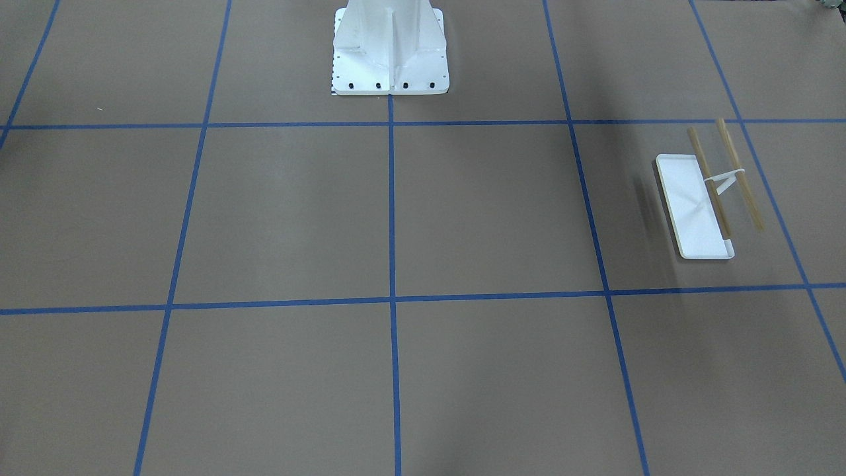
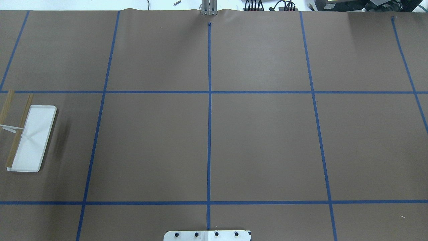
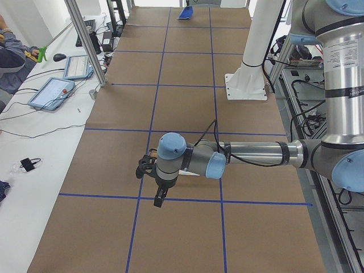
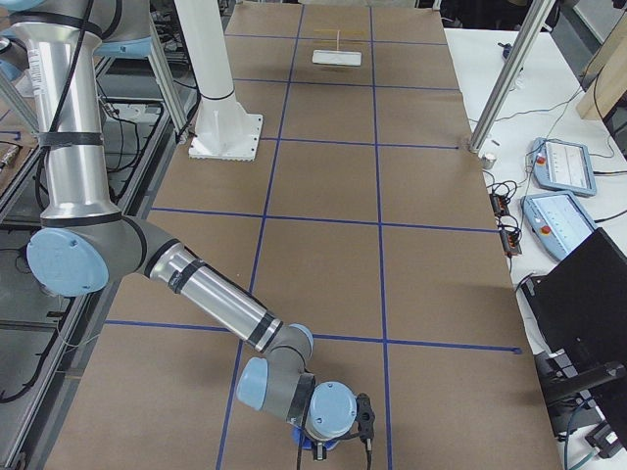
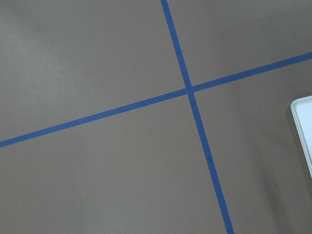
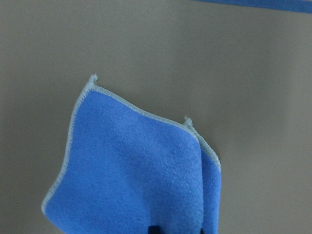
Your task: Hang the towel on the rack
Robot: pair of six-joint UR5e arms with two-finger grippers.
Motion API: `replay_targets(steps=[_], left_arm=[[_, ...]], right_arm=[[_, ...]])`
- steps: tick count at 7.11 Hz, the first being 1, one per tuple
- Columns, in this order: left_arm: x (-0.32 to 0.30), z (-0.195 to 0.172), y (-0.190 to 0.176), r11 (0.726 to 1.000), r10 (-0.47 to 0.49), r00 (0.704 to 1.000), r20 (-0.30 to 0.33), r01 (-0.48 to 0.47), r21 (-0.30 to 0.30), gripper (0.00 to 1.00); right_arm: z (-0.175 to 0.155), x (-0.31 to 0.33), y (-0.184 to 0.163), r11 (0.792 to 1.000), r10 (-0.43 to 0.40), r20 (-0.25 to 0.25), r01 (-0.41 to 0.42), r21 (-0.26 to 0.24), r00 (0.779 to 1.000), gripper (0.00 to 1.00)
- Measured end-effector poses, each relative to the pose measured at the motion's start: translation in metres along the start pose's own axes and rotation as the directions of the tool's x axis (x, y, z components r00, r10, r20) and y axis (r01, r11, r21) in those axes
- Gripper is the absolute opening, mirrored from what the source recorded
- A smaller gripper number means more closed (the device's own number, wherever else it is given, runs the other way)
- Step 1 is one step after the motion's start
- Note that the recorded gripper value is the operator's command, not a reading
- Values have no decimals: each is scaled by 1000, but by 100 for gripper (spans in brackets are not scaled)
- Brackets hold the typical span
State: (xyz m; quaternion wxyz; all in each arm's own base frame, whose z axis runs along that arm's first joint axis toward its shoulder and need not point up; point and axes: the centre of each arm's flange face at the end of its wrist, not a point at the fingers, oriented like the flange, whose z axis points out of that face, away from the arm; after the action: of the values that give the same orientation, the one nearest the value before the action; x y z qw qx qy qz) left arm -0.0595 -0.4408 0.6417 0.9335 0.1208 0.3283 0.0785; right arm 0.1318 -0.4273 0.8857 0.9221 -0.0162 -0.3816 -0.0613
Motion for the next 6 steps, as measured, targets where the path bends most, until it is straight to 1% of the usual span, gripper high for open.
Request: replay_targets(steps=[1,2,3,4,5,6], left_arm=[[1,-1,0,1000,-12,1000,0,12,10,98],[1,-1,0,1000,-18,1000,0,18,15,98],[1,-1,1,1000,-21,1000,-4,21,18,98],[3,-1,1,999,-26,999,-20,26,19,98],[6,-2,0,999,-50,998,-46,51,19,98],[10,-2,-1,995,-94,993,-75,95,19,98]], right_arm=[[-6,0,-5,1000,5,5,-6,13,1000,0],[-20,-2,-16,999,13,11,-14,42,1000,0],[-44,-10,-33,996,30,6,-30,89,1000,0],[-78,-30,-53,986,69,-11,-66,150,998,0],[-115,-55,-68,969,126,-40,-114,217,991,0],[-148,-80,-80,947,185,-78,-157,280,980,0]])
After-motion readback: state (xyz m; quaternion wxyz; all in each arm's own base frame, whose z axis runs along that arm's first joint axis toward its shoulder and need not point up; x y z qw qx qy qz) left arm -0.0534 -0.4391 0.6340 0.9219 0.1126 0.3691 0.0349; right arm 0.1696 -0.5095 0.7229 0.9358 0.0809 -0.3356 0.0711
